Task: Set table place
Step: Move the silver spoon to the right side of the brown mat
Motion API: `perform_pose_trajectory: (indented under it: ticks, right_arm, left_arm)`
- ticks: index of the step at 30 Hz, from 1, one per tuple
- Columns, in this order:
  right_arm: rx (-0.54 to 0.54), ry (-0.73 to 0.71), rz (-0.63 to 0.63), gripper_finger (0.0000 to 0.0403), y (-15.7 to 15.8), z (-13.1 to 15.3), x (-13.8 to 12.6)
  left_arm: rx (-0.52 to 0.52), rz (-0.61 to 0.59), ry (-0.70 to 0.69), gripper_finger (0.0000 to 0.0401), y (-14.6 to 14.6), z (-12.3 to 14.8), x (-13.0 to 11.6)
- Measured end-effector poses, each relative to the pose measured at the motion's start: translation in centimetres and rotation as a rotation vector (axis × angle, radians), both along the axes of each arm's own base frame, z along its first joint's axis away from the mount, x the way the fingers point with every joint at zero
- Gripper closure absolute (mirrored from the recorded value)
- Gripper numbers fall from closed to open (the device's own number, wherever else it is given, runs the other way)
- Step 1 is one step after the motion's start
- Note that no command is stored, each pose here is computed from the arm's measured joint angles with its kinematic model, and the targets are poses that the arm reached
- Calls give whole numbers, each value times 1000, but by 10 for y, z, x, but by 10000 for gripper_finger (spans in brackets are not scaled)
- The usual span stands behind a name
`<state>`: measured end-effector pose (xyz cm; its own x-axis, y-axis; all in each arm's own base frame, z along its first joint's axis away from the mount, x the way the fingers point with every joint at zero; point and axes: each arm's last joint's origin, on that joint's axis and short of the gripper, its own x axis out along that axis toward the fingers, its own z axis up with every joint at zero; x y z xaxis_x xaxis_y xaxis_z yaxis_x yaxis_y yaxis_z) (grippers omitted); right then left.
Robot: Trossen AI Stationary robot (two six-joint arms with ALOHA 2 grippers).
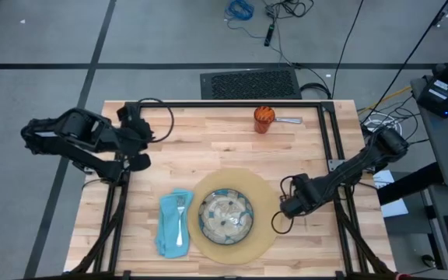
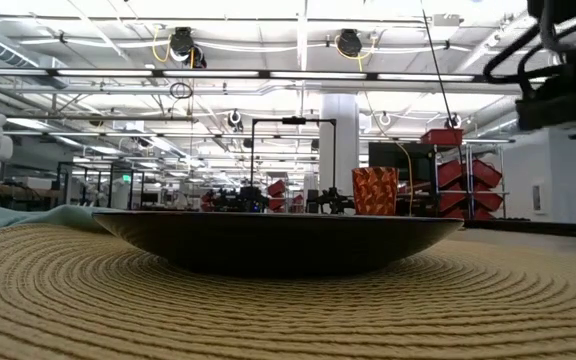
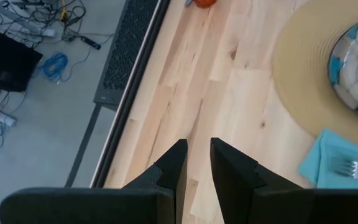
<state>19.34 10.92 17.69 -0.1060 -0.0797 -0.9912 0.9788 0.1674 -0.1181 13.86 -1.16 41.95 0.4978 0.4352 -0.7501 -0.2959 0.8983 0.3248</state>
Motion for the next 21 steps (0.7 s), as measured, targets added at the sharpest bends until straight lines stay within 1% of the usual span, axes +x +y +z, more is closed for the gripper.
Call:
perform_pose_trajectory:
  ticks: [3,8,11,13,17,21]
  right_arm:
    - [25,111,-6,403,0,-3,-5]
    - [103,214,-10,403,0,-18,-12]
    - [169,226,-6,403,2,-31,-15]
    - [188,197,1,403,4,-39,-15]
    - [192,219,-2,403,6,-50,-15]
    - [189,224,15,398,6,-53,-14]
  left_arm:
    - [6,0,34,345,-1,-8,3]
    - [-7,-10,67,345,-2,-17,5]
    - [-6,-10,77,345,-2,-19,6]
    - [-6,-10,74,345,-2,-19,6]
    - [-9,-11,58,345,-2,-18,7]
    - [-9,-16,45,345,-2,-17,8]
